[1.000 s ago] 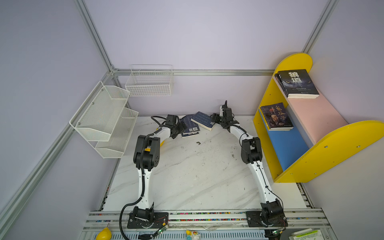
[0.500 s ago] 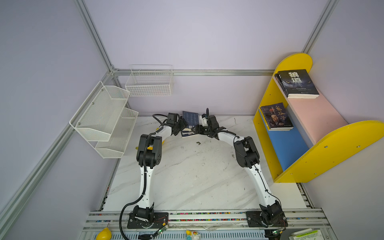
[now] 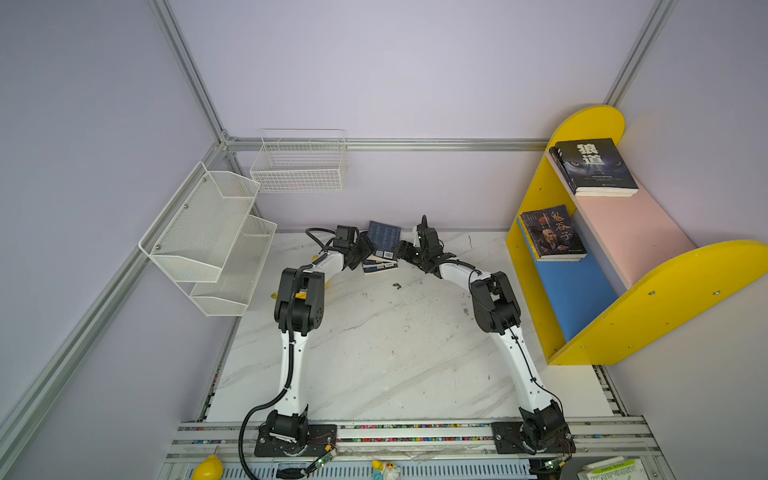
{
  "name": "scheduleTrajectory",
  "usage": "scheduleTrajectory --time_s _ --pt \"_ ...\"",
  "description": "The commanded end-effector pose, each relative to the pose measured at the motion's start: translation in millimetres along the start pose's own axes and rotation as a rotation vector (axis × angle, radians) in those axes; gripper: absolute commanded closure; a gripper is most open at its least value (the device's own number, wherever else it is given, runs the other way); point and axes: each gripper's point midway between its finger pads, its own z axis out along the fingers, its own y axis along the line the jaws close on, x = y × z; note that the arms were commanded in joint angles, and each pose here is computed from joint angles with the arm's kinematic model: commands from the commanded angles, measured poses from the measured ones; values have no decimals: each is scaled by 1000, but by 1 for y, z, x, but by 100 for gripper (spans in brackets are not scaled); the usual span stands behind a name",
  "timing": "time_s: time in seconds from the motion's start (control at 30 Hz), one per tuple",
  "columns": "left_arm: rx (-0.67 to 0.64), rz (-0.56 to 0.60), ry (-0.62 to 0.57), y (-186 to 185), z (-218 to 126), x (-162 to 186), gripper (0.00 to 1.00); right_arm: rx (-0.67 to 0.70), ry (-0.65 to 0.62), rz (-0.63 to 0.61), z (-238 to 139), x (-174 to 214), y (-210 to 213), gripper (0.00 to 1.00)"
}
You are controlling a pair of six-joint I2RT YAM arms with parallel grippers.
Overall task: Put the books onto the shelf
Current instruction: 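Grip the top blue book's edges with both grippers and lift it upright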
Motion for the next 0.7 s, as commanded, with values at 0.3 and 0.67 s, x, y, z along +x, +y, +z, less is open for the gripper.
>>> scheduleTrajectory --time_s 0.3,0.67 --pt "16 3 221 3 24 70 57 53 212 -86 18 95 3 56" --pt "-14 68 442 22 -45 165 70 135 285 -168 -79 134 -2 64"
